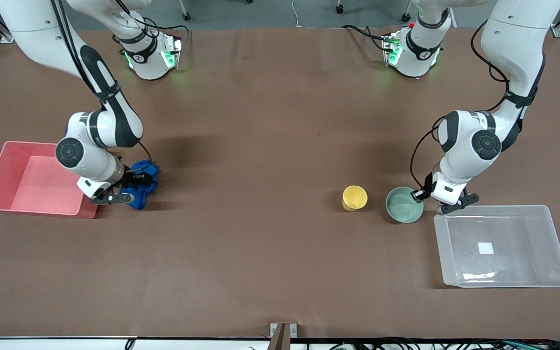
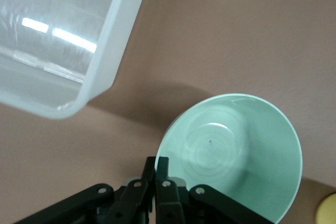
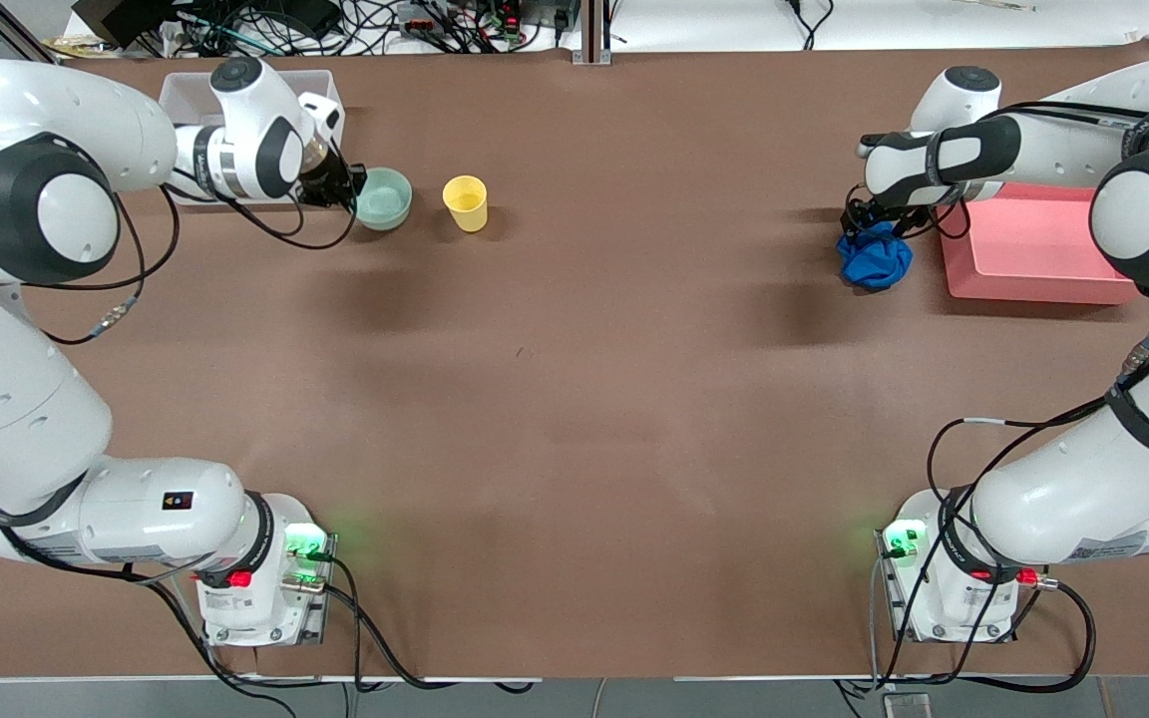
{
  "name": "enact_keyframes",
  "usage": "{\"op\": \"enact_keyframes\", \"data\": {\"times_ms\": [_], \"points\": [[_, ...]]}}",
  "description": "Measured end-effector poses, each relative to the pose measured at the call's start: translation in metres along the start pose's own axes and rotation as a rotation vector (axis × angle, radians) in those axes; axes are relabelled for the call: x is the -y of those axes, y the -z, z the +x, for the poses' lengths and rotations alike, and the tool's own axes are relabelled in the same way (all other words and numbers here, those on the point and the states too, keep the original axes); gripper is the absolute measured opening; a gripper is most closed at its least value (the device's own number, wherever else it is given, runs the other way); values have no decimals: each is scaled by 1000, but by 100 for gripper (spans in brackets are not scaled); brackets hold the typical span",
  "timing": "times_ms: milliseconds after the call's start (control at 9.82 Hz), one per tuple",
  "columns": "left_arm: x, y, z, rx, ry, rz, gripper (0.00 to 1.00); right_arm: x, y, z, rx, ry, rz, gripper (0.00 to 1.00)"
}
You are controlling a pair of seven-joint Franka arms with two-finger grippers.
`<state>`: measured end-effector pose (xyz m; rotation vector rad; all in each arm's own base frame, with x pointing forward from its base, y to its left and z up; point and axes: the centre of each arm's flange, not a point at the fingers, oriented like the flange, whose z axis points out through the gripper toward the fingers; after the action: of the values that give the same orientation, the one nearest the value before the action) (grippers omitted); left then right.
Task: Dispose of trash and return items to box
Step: 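Grasp the blue cloth with the right gripper while the left grasps the bowl, then drop the cloth into the pink bin while the left gripper places the bowl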
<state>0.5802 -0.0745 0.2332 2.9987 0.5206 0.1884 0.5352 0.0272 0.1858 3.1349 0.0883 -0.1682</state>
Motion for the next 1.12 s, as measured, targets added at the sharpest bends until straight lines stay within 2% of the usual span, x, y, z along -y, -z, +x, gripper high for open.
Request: {"op": "enact_keyframes", "data": {"times_ms": [204, 407, 509, 611, 815, 1120], "points": [[-17, 60, 36, -8, -12, 4, 3, -1, -5, -4, 14, -1, 0, 53], [-19, 131, 82, -38, -96, 26, 3, -1, -4, -4, 13, -2, 0, 21], [2, 149, 107, -72, -152, 49, 3, -2, -4, -4, 12, -4, -1, 13], [33, 152, 131, -88, -204, 67, 3, -3, -1, -3, 12, -5, -1, 13], [89, 127, 167, -72, -312, 85, 3, -4, 21, 0, 5, -8, 1, 13], [121, 72, 196, -30, -432, 82, 3, -27, 114, 5, -9, -49, 14, 13]]}}
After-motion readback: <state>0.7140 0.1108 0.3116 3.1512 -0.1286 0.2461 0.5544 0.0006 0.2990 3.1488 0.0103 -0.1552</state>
